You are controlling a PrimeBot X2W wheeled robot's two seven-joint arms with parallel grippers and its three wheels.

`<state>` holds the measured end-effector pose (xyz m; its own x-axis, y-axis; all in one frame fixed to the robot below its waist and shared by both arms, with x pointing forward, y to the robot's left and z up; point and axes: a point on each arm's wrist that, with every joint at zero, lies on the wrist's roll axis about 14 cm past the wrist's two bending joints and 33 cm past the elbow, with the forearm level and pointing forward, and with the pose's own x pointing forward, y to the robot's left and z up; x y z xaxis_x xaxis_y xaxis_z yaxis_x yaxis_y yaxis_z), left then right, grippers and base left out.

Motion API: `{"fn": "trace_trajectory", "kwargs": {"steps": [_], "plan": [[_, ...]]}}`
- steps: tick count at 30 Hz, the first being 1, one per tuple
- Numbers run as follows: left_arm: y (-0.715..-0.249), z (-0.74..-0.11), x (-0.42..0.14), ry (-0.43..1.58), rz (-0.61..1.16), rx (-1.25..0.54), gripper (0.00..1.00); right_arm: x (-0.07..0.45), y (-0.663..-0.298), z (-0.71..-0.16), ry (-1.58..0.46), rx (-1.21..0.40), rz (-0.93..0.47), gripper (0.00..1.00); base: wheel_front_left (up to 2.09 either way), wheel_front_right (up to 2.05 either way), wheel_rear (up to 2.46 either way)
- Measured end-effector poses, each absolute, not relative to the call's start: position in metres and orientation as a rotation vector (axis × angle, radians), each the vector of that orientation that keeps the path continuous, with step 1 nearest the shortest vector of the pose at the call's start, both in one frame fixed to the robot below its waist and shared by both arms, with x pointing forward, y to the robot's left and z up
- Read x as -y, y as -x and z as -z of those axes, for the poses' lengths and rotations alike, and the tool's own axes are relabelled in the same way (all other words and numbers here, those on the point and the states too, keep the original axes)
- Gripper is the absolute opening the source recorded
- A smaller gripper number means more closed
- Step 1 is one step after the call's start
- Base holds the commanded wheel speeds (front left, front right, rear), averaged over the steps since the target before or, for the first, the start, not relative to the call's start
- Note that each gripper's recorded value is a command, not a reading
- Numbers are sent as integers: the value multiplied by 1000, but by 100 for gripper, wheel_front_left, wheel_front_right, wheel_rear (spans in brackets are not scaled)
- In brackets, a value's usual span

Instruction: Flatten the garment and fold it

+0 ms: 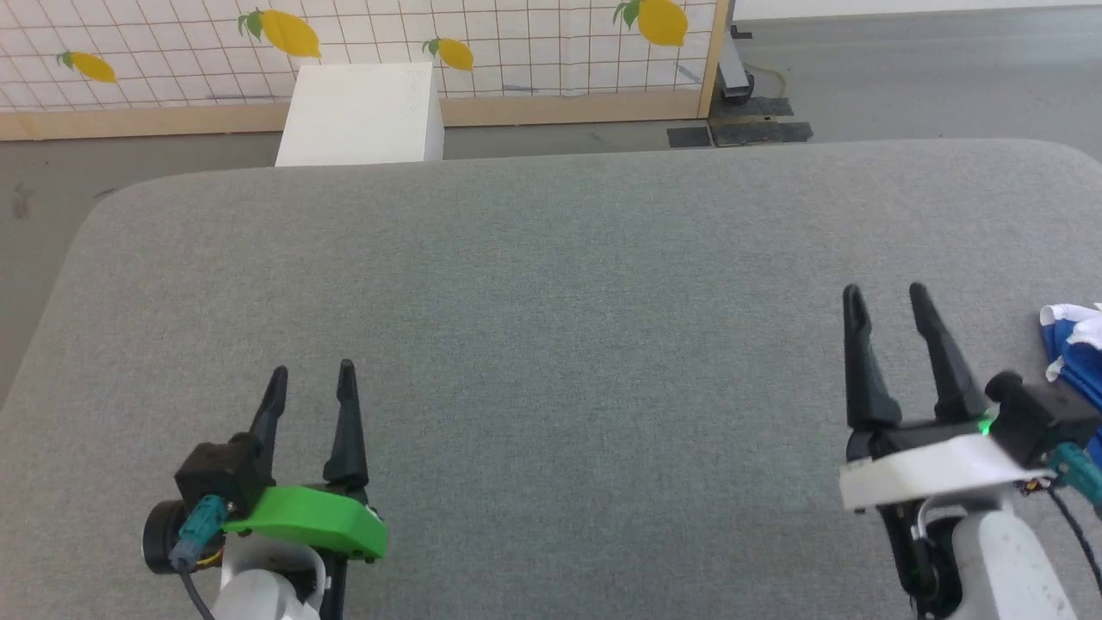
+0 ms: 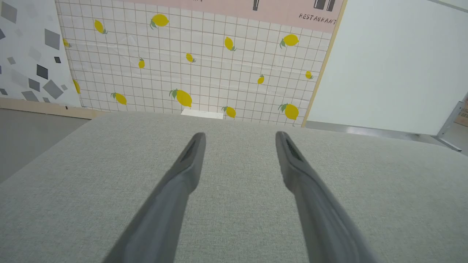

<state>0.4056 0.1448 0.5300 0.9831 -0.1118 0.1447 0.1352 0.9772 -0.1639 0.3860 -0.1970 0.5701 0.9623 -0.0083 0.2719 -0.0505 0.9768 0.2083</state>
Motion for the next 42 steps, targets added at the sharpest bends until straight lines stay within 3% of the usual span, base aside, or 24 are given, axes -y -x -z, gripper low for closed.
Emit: {"fn": "trace_trajectory", "kwargs": {"steps": [28, 29, 42], "plan": [[-402, -512, -138, 134, 125, 87, 100, 196, -368, -516, -261, 119, 2, 100, 0, 0, 0], [-402, -512, -138, 135, 125, 85, 0, 196, -368, -516, -261, 119, 2, 0, 0, 0, 0], [-401, -514, -140, 133, 120, 83, 0, 192, -369, -517, -247, 109, -13, 0, 0, 0, 0]]}}
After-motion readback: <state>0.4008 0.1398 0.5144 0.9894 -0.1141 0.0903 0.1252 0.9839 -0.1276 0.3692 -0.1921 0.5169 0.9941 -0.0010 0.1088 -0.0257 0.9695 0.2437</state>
